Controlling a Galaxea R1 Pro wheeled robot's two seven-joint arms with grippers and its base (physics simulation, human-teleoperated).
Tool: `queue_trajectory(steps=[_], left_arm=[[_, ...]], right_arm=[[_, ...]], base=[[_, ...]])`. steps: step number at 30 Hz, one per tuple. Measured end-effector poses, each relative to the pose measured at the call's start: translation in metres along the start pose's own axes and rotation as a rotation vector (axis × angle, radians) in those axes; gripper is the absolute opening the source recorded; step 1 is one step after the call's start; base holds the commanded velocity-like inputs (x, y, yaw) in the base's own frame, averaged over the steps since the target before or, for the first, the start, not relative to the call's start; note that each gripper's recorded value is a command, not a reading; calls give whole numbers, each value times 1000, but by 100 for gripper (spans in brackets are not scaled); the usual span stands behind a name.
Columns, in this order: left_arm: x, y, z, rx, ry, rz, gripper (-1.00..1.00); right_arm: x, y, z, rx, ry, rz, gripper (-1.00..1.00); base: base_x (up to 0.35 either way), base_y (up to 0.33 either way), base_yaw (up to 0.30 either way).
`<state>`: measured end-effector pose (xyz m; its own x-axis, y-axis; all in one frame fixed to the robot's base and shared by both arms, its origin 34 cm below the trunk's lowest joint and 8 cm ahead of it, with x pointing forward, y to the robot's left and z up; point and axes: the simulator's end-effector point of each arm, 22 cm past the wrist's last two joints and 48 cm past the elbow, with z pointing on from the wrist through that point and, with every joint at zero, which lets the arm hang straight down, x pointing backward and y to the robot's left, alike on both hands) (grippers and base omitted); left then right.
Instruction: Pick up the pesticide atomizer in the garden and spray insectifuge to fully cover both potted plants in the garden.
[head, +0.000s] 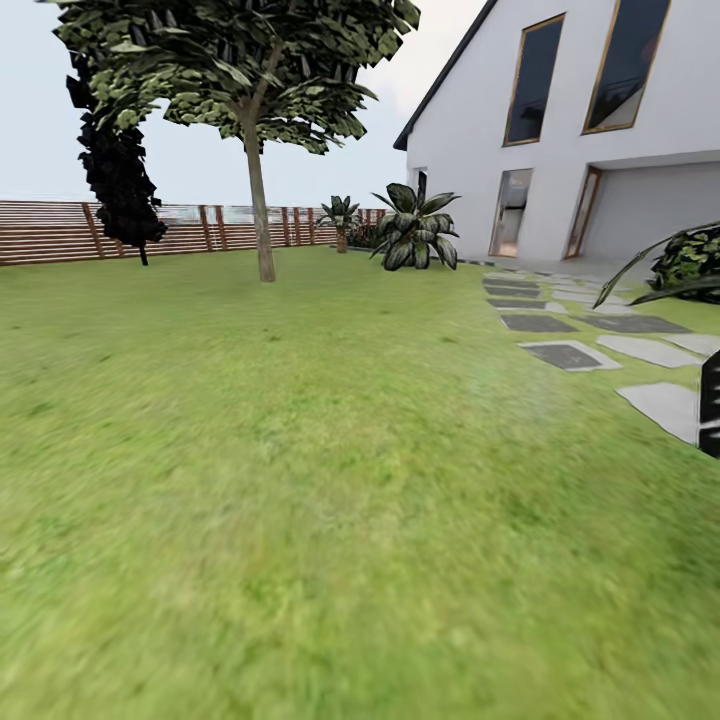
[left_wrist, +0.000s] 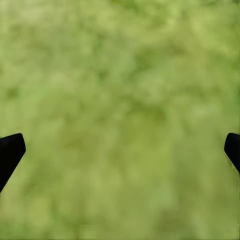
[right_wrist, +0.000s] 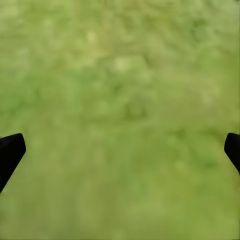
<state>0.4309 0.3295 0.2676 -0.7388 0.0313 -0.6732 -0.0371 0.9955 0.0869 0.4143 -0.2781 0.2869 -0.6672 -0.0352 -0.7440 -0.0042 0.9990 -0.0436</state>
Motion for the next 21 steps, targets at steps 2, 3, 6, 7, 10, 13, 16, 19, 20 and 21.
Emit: queue_trajectory(steps=[2,3,6,7,10,13,16,19,20,21], left_arm=[[0,0,0,0,0,0,100],[0,0,0,0,0,0,100],[0,0,0,0,0,0,100],[0,0,0,0,0,0,100],[0,0,0,0,0,0,100],[0,0,0,0,0,0,100],[0,0,0,0,0,0,100],[0,0,0,0,0,0,100],[0,0,0,0,0,0,100],[0,0,0,0,0,0,100]], right_arm=[[0,0,0,0,0,0,100],[0,0,0,0,0,0,100],[0,0,0,0,0,0,100],[0,0,0,0,0,0,100],[0,0,0,0,0,0,100],[0,0,0,0,0,0,100],[0,0,0,0,0,0,100],[0,0,0,0,0,0,100],[0,0,0,0,0,0,100],[0,0,0,0,0,0,100]], base=[[339,12,0],[339,7,0],[339,3,0],[339,1,0],[339,1,0],[339,0,0],[339,0,0],[339,0,0],[339,0,0],[339,0,0]])
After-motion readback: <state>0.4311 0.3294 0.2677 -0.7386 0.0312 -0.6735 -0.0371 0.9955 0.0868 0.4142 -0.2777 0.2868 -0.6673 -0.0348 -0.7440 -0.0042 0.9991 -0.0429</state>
